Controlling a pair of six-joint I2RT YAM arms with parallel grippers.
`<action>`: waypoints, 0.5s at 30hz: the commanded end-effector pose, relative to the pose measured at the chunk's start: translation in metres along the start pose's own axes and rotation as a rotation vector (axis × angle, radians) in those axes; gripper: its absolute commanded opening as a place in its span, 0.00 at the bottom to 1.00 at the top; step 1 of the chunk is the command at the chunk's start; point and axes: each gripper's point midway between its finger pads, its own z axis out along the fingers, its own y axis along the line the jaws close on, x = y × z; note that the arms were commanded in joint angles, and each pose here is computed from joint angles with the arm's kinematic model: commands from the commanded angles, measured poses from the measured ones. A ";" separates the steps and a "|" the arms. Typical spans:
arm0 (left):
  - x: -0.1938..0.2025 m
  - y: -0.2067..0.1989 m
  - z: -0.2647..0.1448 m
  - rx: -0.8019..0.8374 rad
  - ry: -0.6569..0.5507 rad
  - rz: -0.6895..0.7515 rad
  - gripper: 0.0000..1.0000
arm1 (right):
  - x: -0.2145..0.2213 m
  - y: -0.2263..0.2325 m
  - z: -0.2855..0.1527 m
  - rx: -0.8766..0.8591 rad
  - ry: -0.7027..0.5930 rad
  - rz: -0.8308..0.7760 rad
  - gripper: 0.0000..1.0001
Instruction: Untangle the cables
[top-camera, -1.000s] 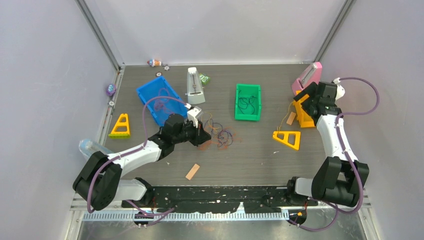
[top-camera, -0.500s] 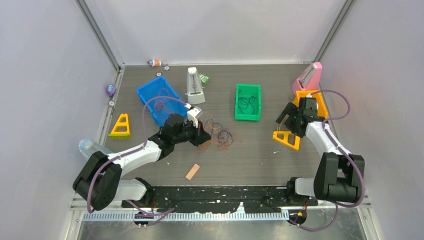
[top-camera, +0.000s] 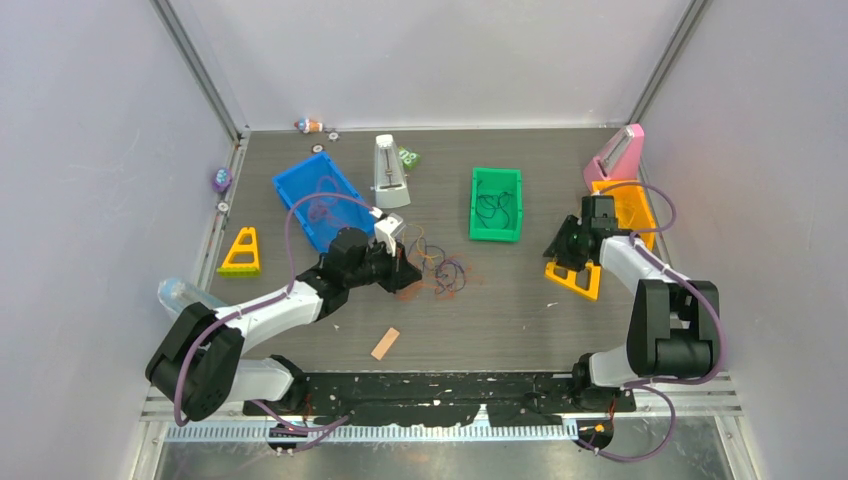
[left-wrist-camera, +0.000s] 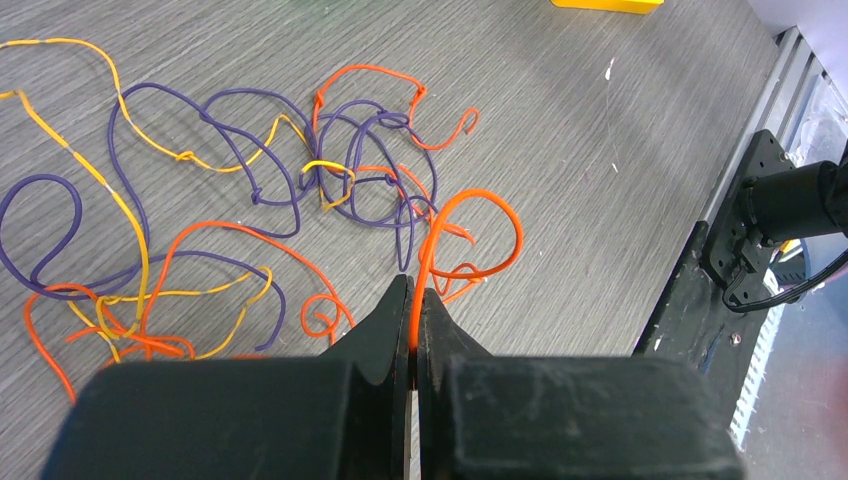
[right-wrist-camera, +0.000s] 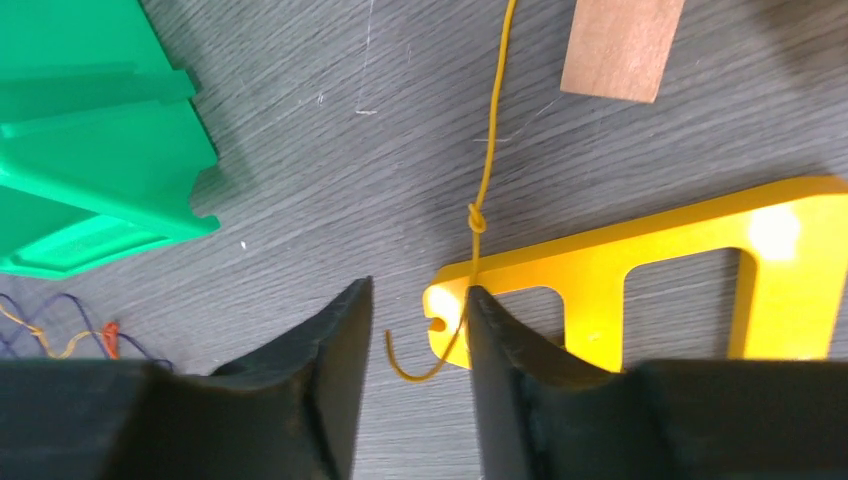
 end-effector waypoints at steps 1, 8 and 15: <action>-0.017 -0.005 -0.002 0.011 -0.045 0.048 0.00 | -0.004 0.008 -0.005 -0.028 -0.014 -0.008 0.26; -0.018 -0.005 -0.002 0.005 -0.045 0.050 0.00 | -0.018 0.008 -0.023 -0.005 -0.066 -0.028 0.05; -0.017 -0.004 -0.001 0.004 -0.041 0.050 0.00 | -0.070 0.010 -0.059 0.051 -0.216 -0.015 0.05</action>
